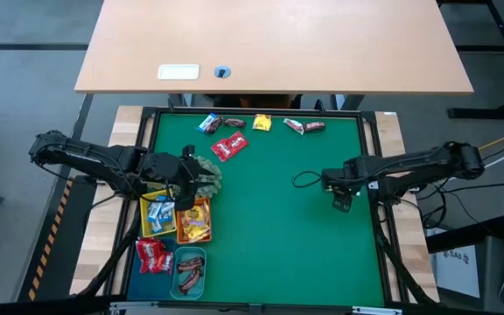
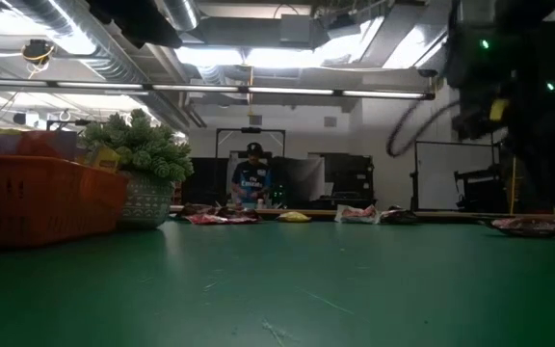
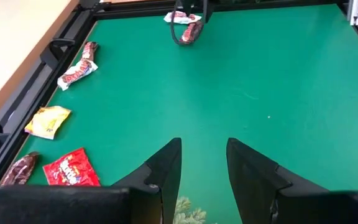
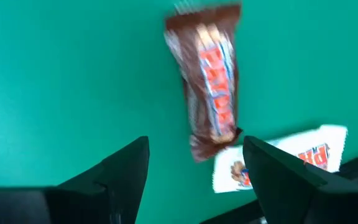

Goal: Sort candy
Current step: Put the brown chocolate into the green basket

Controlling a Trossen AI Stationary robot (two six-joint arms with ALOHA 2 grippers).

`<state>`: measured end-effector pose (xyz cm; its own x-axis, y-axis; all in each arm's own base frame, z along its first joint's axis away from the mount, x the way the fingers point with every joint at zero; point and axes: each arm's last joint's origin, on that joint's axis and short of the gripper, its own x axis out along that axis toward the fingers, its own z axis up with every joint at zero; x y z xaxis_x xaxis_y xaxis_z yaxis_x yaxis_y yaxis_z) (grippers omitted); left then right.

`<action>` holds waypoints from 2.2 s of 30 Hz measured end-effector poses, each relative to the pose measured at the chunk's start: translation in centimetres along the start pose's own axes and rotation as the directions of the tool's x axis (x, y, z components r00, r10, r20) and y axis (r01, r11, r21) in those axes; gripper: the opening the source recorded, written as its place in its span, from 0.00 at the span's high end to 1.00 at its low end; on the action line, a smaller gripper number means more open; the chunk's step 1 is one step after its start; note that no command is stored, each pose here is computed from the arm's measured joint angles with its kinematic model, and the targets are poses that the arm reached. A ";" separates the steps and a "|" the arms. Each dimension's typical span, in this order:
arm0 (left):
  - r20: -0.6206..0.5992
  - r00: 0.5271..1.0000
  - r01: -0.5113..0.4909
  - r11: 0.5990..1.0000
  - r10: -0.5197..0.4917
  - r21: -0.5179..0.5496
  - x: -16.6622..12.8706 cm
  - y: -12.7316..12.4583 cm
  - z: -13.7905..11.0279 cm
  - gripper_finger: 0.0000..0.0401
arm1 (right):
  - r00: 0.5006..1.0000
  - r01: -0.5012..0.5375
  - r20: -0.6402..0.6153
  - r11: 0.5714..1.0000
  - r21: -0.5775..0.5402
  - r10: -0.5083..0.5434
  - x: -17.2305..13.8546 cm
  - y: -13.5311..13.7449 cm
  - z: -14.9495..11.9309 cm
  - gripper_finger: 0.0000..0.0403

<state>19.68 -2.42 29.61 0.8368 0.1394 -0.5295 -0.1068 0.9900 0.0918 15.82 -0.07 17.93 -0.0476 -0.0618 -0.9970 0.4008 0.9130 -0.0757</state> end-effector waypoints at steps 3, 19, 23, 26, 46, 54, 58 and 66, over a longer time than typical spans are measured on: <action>0.001 1.000 -0.003 1.000 0.003 0.000 0.0 0.0 0.0 0.70 | 1.000 0.028 -0.002 1.000 0.001 -0.028 1.6 -0.2 -0.4 0.36; 0.001 1.000 -0.003 1.000 0.003 0.001 0.0 0.0 0.0 0.70 | 0.995 0.016 0.095 0.996 0.091 -0.025 2.4 0.0 0.2 0.43; 0.001 1.000 -0.003 1.000 0.003 0.001 0.0 0.0 0.0 0.70 | 0.996 0.018 0.091 0.995 0.098 -0.027 3.0 0.0 -0.1 0.55; 0.001 1.000 -0.003 1.000 0.003 0.001 0.0 0.0 0.0 0.70 | 0.995 0.025 0.094 0.995 0.100 -0.034 3.9 -0.2 -0.5 0.63; 0.071 0.997 0.000 1.000 0.001 -0.019 0.0 0.0 0.7 0.70 | 0.719 -0.455 0.574 0.890 -0.039 0.393 0.0 2.8 5.3 0.83; 0.230 0.973 -0.011 0.998 -0.002 0.059 0.3 -0.2 2.4 0.70 | 0.261 -0.507 0.832 0.803 -0.313 0.489 -4.4 3.7 7.8 0.83; 0.320 0.947 -0.053 0.989 0.006 0.138 1.5 -0.4 3.5 0.70 | 0.121 -0.456 0.862 0.799 -0.393 0.493 -5.8 3.7 8.1 0.83; 0.428 0.902 -0.096 0.992 0.050 0.085 5.7 -0.3 4.7 0.70 | 0.056 -0.372 0.869 0.818 -0.439 0.491 -6.5 3.7 8.2 0.82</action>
<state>27.03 -2.06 30.56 0.9796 0.1669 -0.1122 -0.1402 0.9668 0.2136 25.13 0.41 23.95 0.9895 0.0947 -0.1090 -0.0556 0.9467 0.3171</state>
